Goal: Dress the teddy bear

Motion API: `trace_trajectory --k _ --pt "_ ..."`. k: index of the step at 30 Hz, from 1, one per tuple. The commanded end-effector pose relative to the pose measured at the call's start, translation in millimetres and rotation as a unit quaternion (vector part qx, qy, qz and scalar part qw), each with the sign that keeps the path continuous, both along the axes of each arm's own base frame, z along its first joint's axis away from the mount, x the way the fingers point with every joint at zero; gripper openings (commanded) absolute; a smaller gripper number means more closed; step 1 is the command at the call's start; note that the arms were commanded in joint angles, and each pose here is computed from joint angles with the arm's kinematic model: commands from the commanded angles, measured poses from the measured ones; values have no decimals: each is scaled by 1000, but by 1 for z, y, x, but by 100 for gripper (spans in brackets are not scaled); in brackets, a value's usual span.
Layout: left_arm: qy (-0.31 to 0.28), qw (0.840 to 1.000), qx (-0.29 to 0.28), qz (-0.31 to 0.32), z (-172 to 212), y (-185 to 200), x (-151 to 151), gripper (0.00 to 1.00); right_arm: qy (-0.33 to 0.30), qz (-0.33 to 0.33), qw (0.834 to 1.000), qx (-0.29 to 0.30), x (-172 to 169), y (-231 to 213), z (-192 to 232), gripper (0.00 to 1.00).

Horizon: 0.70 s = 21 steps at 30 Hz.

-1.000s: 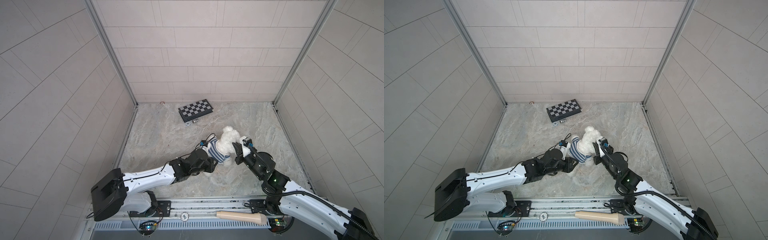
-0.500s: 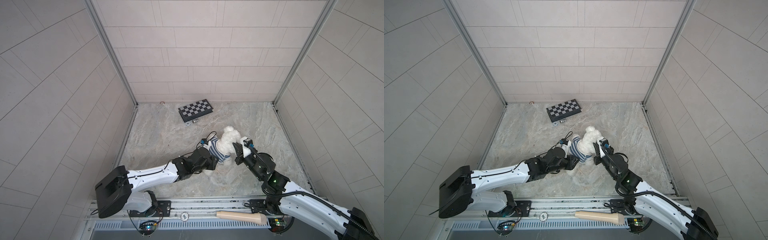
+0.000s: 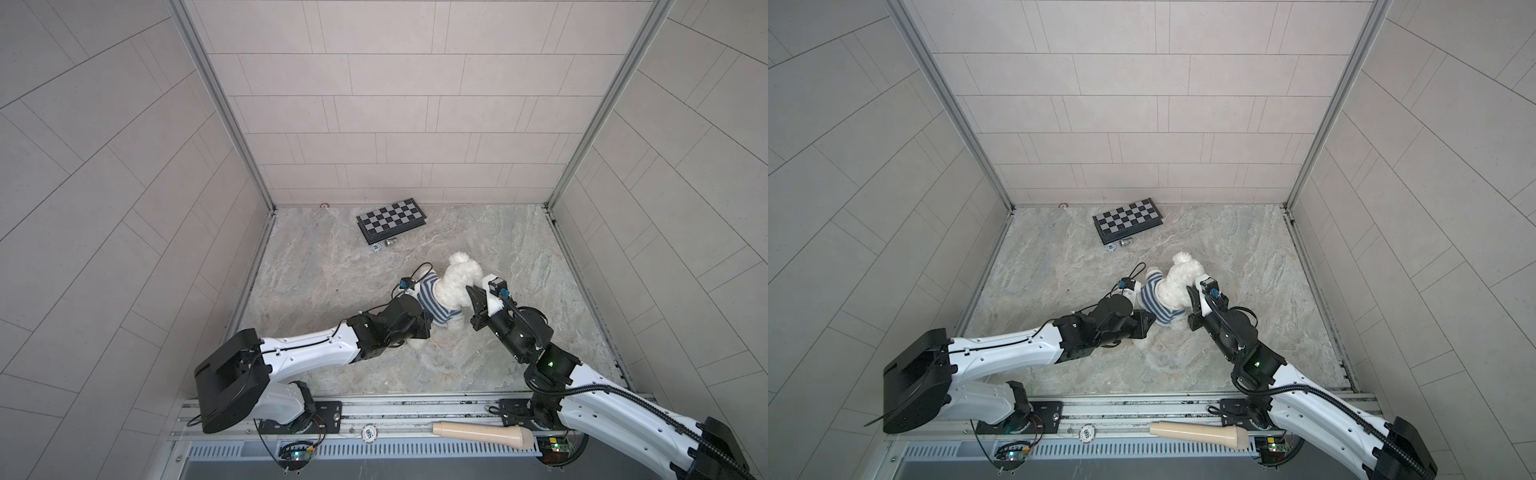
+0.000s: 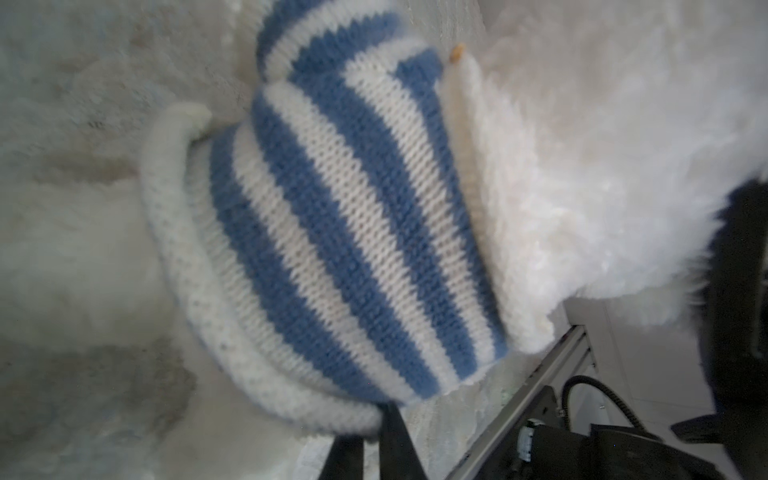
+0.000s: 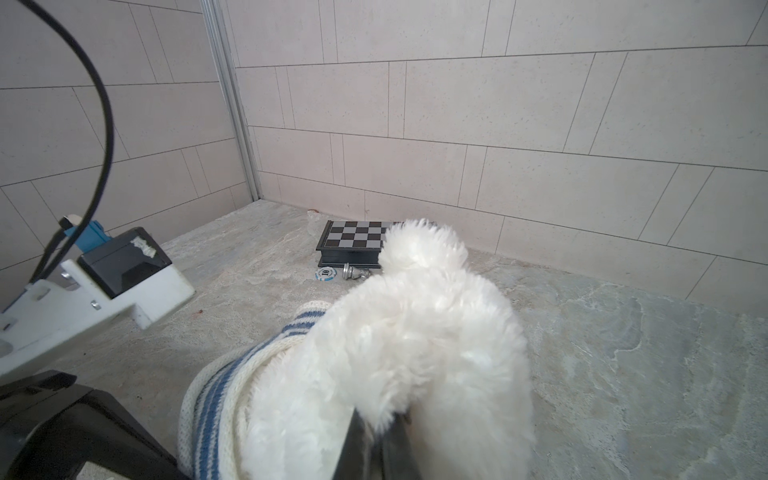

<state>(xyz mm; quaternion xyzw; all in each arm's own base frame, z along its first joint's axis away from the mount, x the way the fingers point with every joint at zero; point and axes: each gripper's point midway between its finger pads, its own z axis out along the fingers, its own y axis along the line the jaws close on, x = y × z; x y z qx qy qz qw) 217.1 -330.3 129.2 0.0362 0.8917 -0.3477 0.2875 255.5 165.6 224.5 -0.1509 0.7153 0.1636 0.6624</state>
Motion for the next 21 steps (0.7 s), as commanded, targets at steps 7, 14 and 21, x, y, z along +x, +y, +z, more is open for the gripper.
trace_trajectory --k 7,14,21 --pt "6 1000 20 19 -11 27 5 0 -26 -6 999 24 -1 -3 20 0" --pt "8 999 47 22 -23 51 2 0 -28 -7 999 21 -1 -3 24 0" --pt "13 997 72 37 -42 71 5 0 -29 -7 999 20 -1 -2 26 0"
